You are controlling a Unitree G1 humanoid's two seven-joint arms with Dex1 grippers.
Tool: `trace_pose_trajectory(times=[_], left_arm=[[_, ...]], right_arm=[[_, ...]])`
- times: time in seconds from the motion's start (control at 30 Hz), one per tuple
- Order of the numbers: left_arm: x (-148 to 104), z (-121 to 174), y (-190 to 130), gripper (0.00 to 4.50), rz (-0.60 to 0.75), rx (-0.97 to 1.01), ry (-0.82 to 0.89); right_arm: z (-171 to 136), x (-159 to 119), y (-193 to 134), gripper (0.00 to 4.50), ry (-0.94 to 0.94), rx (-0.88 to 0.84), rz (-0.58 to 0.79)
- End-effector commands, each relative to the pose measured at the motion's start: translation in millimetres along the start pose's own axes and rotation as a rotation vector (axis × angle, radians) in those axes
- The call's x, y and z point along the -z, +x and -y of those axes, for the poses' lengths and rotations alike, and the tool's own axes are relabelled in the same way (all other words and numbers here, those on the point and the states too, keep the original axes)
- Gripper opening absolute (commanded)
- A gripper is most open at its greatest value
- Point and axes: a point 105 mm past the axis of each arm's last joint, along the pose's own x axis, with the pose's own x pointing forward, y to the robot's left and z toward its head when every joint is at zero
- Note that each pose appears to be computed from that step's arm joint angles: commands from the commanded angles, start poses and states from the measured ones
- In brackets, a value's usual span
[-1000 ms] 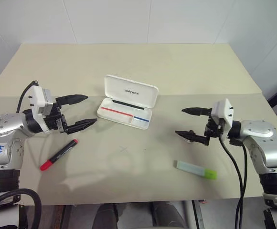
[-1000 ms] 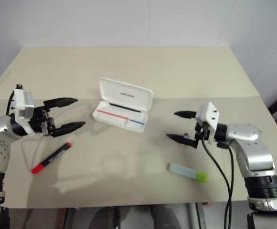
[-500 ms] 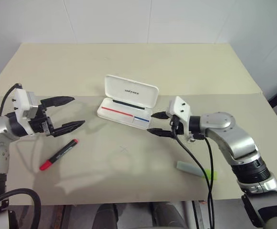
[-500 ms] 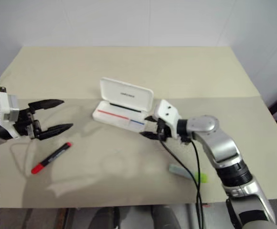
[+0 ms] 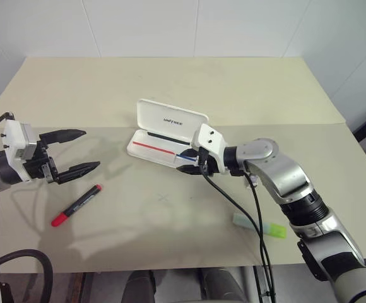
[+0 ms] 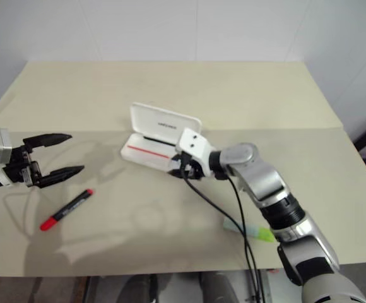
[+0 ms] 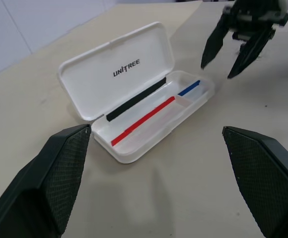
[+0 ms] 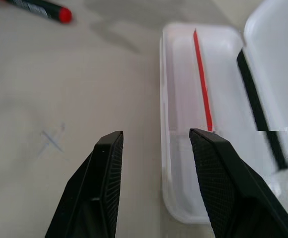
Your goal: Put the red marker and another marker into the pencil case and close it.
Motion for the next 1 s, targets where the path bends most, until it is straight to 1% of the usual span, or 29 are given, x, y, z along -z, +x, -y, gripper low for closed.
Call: trace_pose_trajectory(times=[0.03, 0.37, 0.47, 0.5, 0.53, 0.6, 0.63, 0.73, 0.83, 0.9, 1.0], left_arm=[[-13, 2, -6, 4.50, 0.011, -0.015, 0.052], [-22, 6, -10, 4.50, 0.020, -0.047, 0.073], [-26, 6, -10, 4.50, 0.026, -0.055, 0.081], [-27, 6, -10, 4.50, 0.028, -0.057, 0.083], [-27, 6, -10, 4.50, 0.029, -0.058, 0.083], [-28, 6, -9, 4.50, 0.030, -0.056, 0.083], [-28, 6, -8, 4.50, 0.031, -0.055, 0.083], [-28, 6, -6, 4.50, 0.034, -0.051, 0.081], [-27, 6, -1, 4.50, 0.044, -0.039, 0.076], [-27, 6, 3, 4.50, 0.050, -0.026, 0.070], [-25, 7, 8, 4.50, 0.057, -0.009, 0.063]], right_arm=[[4, -9, 4, 2.22, -0.060, -0.002, 0.016], [4, 11, 24, 2.22, -0.080, -0.029, -0.060], [1, 14, 30, 1.68, -0.096, -0.048, -0.080], [1, 14, 31, 1.24, -0.102, -0.052, -0.083], [1, 13, 32, 0.97, -0.107, -0.054, -0.084], [1, 11, 33, 0.26, -0.115, -0.053, -0.080], [2, 10, 33, 0.02, -0.118, -0.050, -0.077], [4, 8, 32, 0.02, -0.127, -0.047, -0.073], [4, 0, 25, 0.02, -0.151, -0.059, -0.033], [0, -6, 14, 0.02, -0.175, -0.096, 0.001], [-4, -3, -3, 0.02, -0.197, -0.114, -0.009]])
